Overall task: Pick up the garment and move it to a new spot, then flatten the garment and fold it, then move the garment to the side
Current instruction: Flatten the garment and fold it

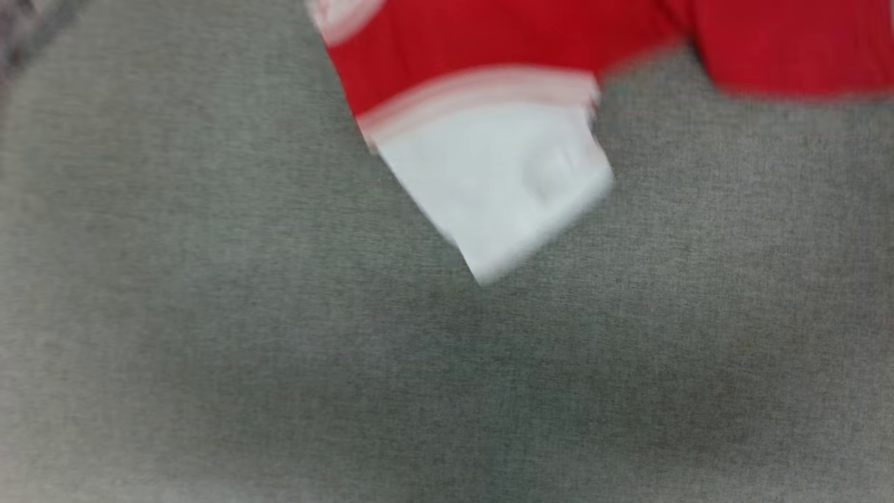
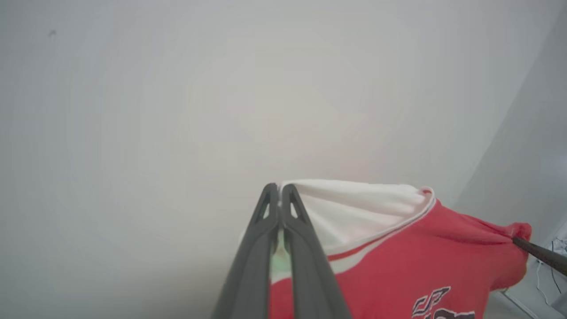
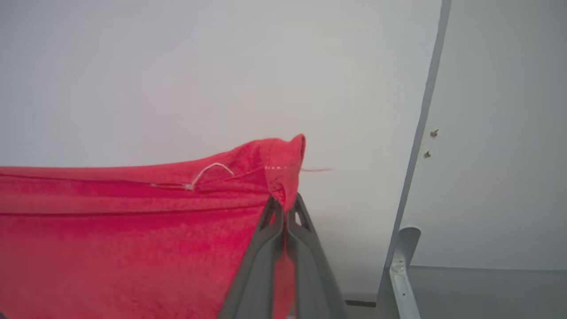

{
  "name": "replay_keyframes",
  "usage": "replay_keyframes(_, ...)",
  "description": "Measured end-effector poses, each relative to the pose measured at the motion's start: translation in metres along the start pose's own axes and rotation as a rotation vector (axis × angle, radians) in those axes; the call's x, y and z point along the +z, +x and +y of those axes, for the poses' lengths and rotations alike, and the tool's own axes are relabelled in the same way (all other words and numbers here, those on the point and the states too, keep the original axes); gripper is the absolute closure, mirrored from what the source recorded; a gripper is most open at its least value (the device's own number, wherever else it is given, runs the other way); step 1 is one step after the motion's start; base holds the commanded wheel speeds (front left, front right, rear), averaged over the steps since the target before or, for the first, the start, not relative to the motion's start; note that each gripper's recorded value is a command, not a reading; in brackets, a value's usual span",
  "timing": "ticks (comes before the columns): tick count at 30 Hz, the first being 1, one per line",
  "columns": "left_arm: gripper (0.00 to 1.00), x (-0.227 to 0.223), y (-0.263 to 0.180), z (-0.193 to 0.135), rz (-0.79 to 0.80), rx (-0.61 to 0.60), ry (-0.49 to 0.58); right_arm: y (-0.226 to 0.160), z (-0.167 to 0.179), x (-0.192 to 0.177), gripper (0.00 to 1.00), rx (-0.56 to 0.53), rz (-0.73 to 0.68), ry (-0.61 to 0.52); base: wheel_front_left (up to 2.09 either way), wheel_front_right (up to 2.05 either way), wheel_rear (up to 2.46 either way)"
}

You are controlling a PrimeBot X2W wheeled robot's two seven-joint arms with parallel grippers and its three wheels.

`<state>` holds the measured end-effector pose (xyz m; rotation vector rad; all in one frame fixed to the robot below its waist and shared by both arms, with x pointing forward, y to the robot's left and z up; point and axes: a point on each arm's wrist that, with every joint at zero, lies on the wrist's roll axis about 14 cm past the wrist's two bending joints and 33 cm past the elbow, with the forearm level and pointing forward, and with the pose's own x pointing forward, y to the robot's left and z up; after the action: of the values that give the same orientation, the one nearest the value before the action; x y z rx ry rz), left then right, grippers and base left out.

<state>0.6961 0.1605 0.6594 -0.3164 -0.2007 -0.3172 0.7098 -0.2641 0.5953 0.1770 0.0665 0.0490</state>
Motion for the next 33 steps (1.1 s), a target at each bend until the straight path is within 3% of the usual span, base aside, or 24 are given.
replay_keyframes(8,1.00,0.075,0.046,-0.019,-0.309,-0.052,-0.033,0.010,-0.003,0.062,1.00,-0.024,-0.208,-0.020,0.00,0.00,0.00)
replay_keyframes(12,1.00,0.087,0.049,-0.026,-0.353,-0.072,-0.077,0.008,-0.002,0.070,1.00,-0.026,-0.222,-0.037,0.00,0.00,0.00)
replay_keyframes(15,1.00,0.080,0.046,-0.026,-0.341,-0.070,-0.097,0.008,0.004,0.056,1.00,-0.001,-0.177,-0.052,0.00,0.00,0.00)
replay_keyframes(21,1.00,0.006,0.019,-0.024,-0.195,-0.074,-0.205,-0.007,0.004,-0.008,1.00,0.044,-0.039,-0.088,0.00,0.00,0.00)
replay_keyframes(25,1.00,-0.042,-0.020,-0.019,-0.085,-0.073,-0.216,-0.031,0.003,-0.043,1.00,0.089,0.042,-0.094,0.00,0.00,0.00)
replay_keyframes(33,1.00,-0.085,-0.110,-0.017,-0.014,-0.016,-0.243,-0.103,0.005,-0.099,1.00,0.188,0.217,-0.078,0.00,0.00,0.00)
